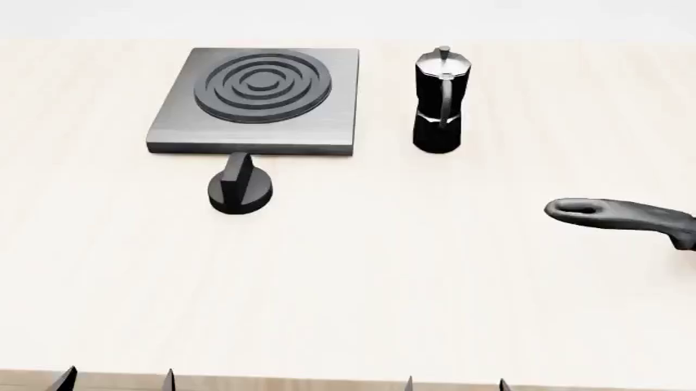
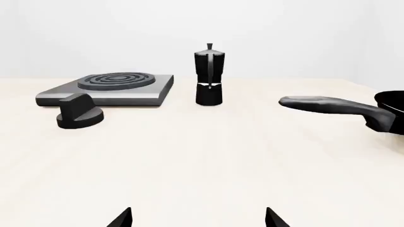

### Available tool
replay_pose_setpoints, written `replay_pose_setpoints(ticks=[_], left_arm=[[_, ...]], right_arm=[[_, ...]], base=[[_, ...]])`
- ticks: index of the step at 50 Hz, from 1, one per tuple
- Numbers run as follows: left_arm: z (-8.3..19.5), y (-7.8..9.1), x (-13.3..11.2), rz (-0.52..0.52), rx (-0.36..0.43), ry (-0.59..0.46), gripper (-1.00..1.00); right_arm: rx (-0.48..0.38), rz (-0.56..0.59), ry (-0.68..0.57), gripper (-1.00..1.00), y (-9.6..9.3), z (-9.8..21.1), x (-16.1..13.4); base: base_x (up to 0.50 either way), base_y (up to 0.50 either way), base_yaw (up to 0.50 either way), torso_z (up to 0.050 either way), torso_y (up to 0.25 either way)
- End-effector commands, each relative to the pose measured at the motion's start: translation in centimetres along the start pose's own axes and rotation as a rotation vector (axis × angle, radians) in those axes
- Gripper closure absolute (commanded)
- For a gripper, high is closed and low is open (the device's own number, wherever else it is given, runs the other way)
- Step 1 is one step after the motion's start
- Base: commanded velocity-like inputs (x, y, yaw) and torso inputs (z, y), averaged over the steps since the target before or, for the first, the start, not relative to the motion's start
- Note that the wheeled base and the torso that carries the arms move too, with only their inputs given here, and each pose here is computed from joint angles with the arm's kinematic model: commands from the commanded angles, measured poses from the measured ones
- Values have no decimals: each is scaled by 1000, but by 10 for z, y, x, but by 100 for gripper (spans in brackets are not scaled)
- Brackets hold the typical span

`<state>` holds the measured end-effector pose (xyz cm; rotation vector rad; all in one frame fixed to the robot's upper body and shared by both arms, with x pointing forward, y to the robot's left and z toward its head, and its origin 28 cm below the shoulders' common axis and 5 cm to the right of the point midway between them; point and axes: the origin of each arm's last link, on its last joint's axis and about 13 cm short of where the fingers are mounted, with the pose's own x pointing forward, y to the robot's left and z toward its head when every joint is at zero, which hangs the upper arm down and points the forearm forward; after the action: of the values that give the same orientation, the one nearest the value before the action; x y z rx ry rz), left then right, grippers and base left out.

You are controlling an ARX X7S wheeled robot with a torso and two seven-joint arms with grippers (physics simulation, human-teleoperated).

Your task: Put the moka pot on the stove.

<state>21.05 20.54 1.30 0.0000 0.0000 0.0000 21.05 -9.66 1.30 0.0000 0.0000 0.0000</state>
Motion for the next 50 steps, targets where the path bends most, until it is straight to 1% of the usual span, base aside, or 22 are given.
replay_pose_setpoints(ticks=[1, 5, 6, 8, 11, 13, 15, 17, 19, 24, 35, 50], left_arm=[[0, 0, 0, 0, 0, 0, -100], [-2, 1, 1, 5, 5, 3, -100], [-2, 2, 1, 5, 2, -4, -100], [-1, 2, 0, 1, 0, -9, -100], [-2, 2, 0, -1, 5, -12, -100], [-1, 2, -1, -4, 5, -15, -100], [0, 2, -1, -8, 6, -19, -100], [1, 2, -1, -13, 6, -24, -100], [1, 1, -2, -16, 7, -29, -100], [5, 1, -5, -30, 7, -50, -100], [12, 0, -7, -39, 12, -81, -100], [17, 1, -9, -44, 7, -98, -100]], right_arm=[[0, 0, 0, -100, 0, 0, 0], [12, 4, 17, -100, 0, 0, 0], [-24, 14, 46, -100, 0, 0, -1], [-33, 12, 58, -100, 0, 0, -1], [-13, 21, 59, -100, 0, 0, -1], [-16, 19, 61, -100, 0, 0, -1], [-27, 19, 54, -100, 0, 0, -1], [-14, 20, 31, -100, 0, 0, -1], [-19, 24, 25, -100, 0, 0, 0], [-26, 50, 3, -100, 0, 0, 0], [4, 54, -55, -100, 0, 0, 1], [25, 48, -61, -100, 1, 0, 1]], base=[[0, 0, 0, 0, 0], [0, 0, 0, 0, 0], [0, 0, 0, 0, 0], [0, 0, 0, 0, 0], [0, 0, 0, 0, 0], [0, 0, 0, 0, 0], [0, 0, 0, 0, 0], [0, 0, 0, 0, 0], [0, 0, 0, 0, 0], [0, 0, 0, 0, 0], [20, 0, 0, 0, 0], [197, 0, 0, 0, 0]])
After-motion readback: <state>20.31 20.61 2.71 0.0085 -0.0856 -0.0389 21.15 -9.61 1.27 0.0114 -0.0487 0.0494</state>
